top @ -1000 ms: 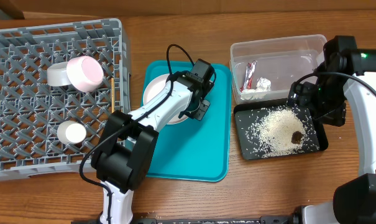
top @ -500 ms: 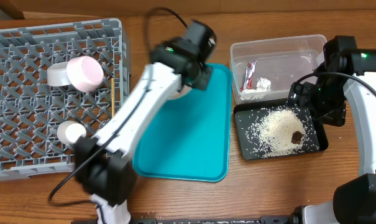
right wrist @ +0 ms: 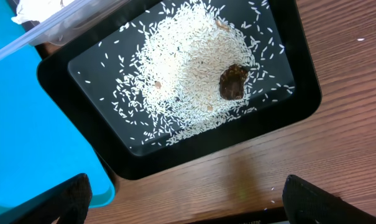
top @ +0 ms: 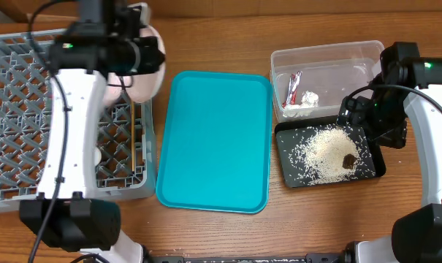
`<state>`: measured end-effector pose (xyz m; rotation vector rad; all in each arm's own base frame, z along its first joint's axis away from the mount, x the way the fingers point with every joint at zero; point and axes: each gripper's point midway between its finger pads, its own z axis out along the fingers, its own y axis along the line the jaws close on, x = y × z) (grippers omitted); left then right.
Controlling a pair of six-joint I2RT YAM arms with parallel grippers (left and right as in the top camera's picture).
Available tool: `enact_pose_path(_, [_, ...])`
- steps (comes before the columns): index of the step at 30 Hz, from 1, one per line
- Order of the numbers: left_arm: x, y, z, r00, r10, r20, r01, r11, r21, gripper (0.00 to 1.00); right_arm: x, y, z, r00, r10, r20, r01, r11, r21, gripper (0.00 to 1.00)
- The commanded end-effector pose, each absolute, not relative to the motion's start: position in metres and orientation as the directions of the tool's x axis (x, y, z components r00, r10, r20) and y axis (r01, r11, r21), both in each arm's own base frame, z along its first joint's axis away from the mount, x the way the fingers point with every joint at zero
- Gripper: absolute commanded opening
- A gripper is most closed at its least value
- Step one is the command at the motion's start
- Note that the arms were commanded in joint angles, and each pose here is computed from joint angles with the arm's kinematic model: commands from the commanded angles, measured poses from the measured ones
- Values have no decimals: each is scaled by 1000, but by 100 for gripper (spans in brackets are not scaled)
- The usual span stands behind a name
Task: Sort waste into correct bins and load items into the dishwasher
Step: 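Carry the white plate with the left gripper and stand it in the rack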
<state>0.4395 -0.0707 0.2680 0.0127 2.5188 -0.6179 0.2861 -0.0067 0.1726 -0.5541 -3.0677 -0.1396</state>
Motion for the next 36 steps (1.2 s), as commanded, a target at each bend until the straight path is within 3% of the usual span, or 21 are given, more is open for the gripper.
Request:
enact_pose_path(1, [439,-81,266,-877,-100,-470,243,751,-614,4,287,-7,176,-936,351,23,352,932,89,100])
enact_pose_path(12, [452,-35,206,-936,-208,-284,55,710,-702,5,287,-7,176,-936,351,23,352,932,89,100])
enact_pose_path(13, [452,-32,206,-935,-215,-282,50,707,-706,24,287,-7,176,-936,351,23,352,932,89,100])
enact_pose_path(16, [450,-29,215,-930,-226,-291,55,695,-717,66,288,-7,176,-936,351,21,352,932,90,100])
enact_pose_path(20, [444,-25,232,-912,-220,-345,76,738,-671,86,289,-7,176,-936,351,14,351,932,92,100])
enact_pose_path(24, [427,-16,250,-896,-198,-398,54,840,-540,94,300,7,178,-941,339,1,333,924,187,100])
enact_pose_path(29, [396,10,252,-894,-261,-364,-153,941,-301,100,333,57,197,-974,191,-122,116,882,457,100])
enact_pose_path(32, [373,21,243,-914,-270,-303,-229,959,-165,100,356,72,202,-961,136,-241,14,893,450,100])
enact_pose_path(36, [345,23,230,-943,-270,-197,-264,963,-58,100,375,80,201,-934,65,-350,-52,947,316,100])
